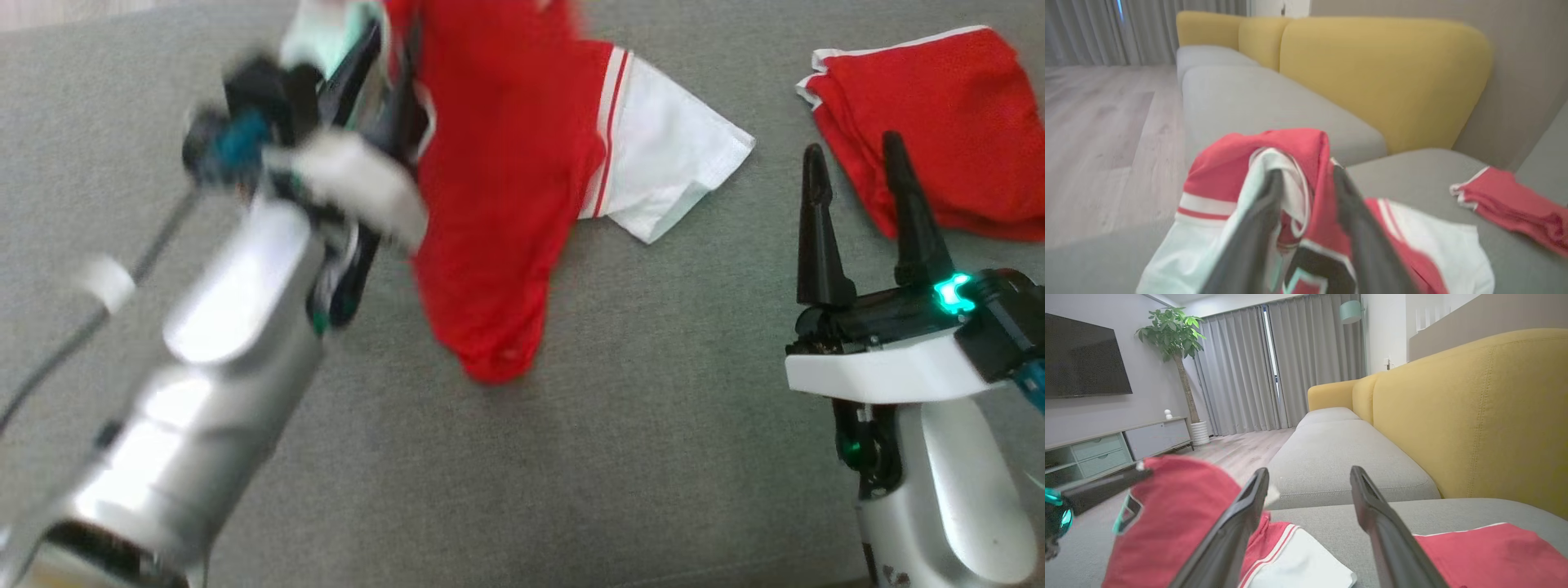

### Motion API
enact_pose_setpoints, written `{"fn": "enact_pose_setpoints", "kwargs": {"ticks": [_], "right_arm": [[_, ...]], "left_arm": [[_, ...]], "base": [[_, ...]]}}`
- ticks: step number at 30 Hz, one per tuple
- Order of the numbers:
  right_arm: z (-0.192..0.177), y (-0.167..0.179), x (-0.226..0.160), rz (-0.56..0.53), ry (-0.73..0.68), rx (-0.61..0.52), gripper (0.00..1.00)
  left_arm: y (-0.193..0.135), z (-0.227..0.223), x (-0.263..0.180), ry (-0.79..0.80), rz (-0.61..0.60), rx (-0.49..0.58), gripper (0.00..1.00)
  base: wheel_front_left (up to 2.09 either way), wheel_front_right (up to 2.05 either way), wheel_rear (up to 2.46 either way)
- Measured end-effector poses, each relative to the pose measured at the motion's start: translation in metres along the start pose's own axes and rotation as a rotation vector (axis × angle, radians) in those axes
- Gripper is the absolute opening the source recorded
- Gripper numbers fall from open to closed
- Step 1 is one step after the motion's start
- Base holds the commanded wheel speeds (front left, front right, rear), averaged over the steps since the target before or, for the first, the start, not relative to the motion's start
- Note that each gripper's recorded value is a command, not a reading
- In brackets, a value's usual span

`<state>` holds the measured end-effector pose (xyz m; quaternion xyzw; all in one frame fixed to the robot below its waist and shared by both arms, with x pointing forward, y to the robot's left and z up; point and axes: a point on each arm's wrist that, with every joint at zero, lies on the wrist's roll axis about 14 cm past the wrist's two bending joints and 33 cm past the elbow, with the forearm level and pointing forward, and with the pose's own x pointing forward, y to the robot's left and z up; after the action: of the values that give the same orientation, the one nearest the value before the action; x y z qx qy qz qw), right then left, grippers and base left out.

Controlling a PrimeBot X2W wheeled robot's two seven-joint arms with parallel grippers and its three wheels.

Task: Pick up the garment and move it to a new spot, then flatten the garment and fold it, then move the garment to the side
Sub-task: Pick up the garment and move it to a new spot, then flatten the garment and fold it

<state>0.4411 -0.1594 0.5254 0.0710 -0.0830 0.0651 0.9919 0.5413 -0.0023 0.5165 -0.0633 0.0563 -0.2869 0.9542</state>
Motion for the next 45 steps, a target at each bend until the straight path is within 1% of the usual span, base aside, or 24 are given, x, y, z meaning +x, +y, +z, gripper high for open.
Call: {"fn": "enact_pose_setpoints", "kwargs": {"ticks": [2,3,7,10,13,15,18,20,22,25,27,32,36,41,45], "right_arm": [[-0.001,0.003,0.002,0.008,0.001,0.004,1.0],[-0.001,0.004,0.002,0.011,0.001,0.006,1.0],[-0.003,0.013,0.005,0.035,0.003,0.009,1.0],[-0.005,0.02,0.005,0.057,0.012,-0.002,1.0],[-0.006,0.027,-0.001,0.071,0.021,0.004,1.0],[-0.013,0.031,-0.005,0.081,0.045,0.004,1.0],[-0.016,0.036,-0.008,0.093,0.056,0.008,1.0],[-0.014,0.04,-0.007,0.102,0.053,0.01,1.0],[-0.014,0.043,-0.008,0.109,0.054,0.011,1.0],[-0.013,0.045,-0.01,0.115,0.054,0.012,1.0],[-0.015,0.047,-0.014,0.117,0.062,0.013,1.0],[-0.023,0.048,-0.015,0.119,0.087,0.018,1.0],[-0.039,0.063,-0.011,0.171,0.131,-0.011,1.0],[-0.055,0.077,0.016,0.213,0.187,-0.015,1.0],[-0.078,0.091,0.037,0.244,0.288,-0.003,1.0]], "left_arm": [[0.013,-0.03,-0.013,0.06,0.044,0.013,1.0],[0.02,-0.037,-0.019,0.066,0.066,0.012,1.0],[0.045,-0.044,-0.04,0.036,0.154,-0.005,1.0],[0.049,-0.057,-0.064,0.053,0.172,-0.014,1.0],[0.053,-0.077,-0.099,0.08,0.225,-0.054,1.0],[0.056,-0.07,-0.118,0.036,0.271,-0.067,1.0],[0.058,-0.047,-0.141,-0.056,0.322,-0.012,1.0],[0.063,-0.037,-0.158,-0.109,0.384,-0.028,1.0],[0.063,-0.036,-0.176,-0.128,0.422,-0.024,1.0],[0.054,-0.037,-0.191,-0.148,0.435,-0.043,1.0],[0.047,-0.037,-0.193,-0.155,0.419,-0.042,1.0],[0.045,-0.032,-0.196,-0.175,0.409,-0.028,1.0],[0.044,-0.037,-0.199,-0.16,0.402,-0.021,1.0],[0.038,-0.052,-0.202,-0.121,0.39,-0.041,1.0],[0.046,-0.052,-0.207,-0.118,0.421,-0.046,1.0]], "base": [[0.0,0.0,0.0],[0.0,0.0,0.0],[0.0,0.0,0.0],[0.0,0.0,0.0],[0.0,0.0,0.0],[0.0,0.0,0.0],[0.0,0.0,0.0],[0.0,0.0,0.0],[0.0,0.0,0.0],[0.0,0.0,0.0],[0.0,0.0,0.0],[0.0,0.0,0.0],[0.0,0.0,0.0],[0.0,0.0,0.0],[0.0,0.0,0.0]]}}
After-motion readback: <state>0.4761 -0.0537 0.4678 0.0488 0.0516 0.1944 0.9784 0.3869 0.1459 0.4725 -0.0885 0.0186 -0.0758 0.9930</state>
